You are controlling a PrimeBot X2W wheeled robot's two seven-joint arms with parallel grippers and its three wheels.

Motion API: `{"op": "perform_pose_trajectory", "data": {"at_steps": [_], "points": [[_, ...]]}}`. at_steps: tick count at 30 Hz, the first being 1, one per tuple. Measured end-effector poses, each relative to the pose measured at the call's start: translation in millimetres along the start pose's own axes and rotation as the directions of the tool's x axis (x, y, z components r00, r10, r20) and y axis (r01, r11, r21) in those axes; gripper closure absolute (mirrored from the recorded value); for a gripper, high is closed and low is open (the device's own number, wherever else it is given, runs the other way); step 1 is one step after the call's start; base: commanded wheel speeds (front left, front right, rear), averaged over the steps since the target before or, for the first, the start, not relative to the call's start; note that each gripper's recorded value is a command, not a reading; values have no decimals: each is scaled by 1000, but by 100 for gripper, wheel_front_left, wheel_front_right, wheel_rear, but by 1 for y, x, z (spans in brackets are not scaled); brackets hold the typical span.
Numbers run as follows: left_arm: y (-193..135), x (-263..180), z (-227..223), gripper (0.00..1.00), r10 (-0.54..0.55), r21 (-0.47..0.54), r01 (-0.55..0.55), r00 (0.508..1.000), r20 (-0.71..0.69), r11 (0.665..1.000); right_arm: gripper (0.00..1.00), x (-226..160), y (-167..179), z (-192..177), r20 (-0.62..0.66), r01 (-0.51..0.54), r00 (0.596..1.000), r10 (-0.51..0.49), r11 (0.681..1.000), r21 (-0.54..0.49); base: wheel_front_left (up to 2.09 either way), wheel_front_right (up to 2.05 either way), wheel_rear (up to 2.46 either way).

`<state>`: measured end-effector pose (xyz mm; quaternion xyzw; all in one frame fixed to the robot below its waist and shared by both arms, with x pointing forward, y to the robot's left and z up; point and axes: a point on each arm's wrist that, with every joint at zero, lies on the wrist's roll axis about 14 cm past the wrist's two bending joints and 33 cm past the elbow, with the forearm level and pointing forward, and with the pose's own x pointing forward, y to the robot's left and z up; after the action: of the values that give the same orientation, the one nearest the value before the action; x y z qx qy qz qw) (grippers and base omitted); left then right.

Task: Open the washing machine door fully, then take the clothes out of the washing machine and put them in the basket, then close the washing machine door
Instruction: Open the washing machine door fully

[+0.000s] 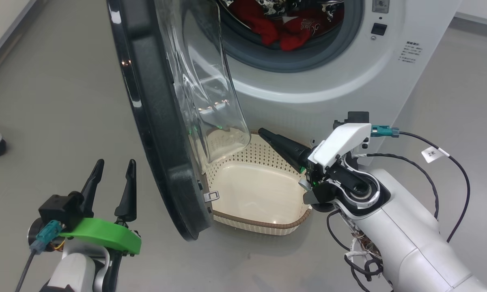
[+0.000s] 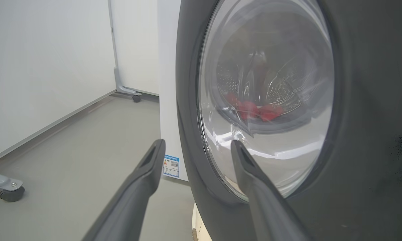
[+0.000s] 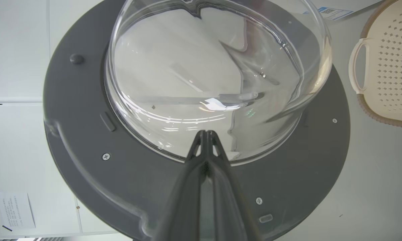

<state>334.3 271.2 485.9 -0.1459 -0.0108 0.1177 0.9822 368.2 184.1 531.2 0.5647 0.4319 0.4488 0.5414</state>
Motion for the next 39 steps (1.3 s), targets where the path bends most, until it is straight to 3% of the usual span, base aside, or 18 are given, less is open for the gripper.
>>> {"op": "perform_pose_trajectory", "data": {"at_steps": [5, 6, 9, 13, 18, 19, 25, 28, 31, 34, 39], "points": [[-4, 2, -4, 0, -14, -5, 14, 1000, -9, 1000, 98, -17, 3, 24, 134, -9, 991, 11, 1000, -16, 0, 0, 0], [-5, 2, -5, 0, -16, -6, 16, 1000, -12, 1000, 85, -21, 3, 29, 162, -11, 987, 14, 1000, -18, 0, 0, 0], [-8, 3, -7, 0, -25, -9, 25, 1000, -15, 1000, 0, -34, 2, 46, 252, 2, 968, 10, 999, -47, 0, 0, 0], [-12, 5, -7, 0, -37, -9, 37, 999, -15, 999, 0, -55, -4, 71, 375, 72, 927, -14, 987, -140, 0, 0, 0], [-15, 5, -8, 0, -46, -5, 46, 999, -17, 999, 0, -87, -10, 105, 544, 186, 839, -21, 950, -249, 0, 0, 0], [-15, 6, -8, 0, -47, -5, 47, 999, -16, 999, 0, -97, -13, 113, 589, 235, 808, -19, 927, -292, 0, 0, 0], [-17, 6, -7, 0, -53, 2, 53, 998, -15, 999, 0, -128, -19, 135, 706, 388, 708, 14, 828, -405, 0, 0, 0], [-18, 7, -7, 0, -55, 0, 55, 998, -14, 998, 0, -132, -21, 136, 710, 432, 704, 19, 782, -449, 0, 0, 0], [-18, 7, -7, 0, -57, 4, 57, 998, -12, 998, 0, -136, -27, 136, 697, 496, 717, -6, 707, -505, 0, 0, 0], [-18, 7, -6, 0, -56, 4, 56, 998, -9, 998, 0, -143, -33, 140, 703, 577, 710, -40, 605, -548, 0, 0, 0], [-13, 7, -5, 0, -42, 1, 42, 999, -6, 999, 0, -165, -10, 169, 779, 705, 627, 11, 415, -574, 0, 0, 0]]}}
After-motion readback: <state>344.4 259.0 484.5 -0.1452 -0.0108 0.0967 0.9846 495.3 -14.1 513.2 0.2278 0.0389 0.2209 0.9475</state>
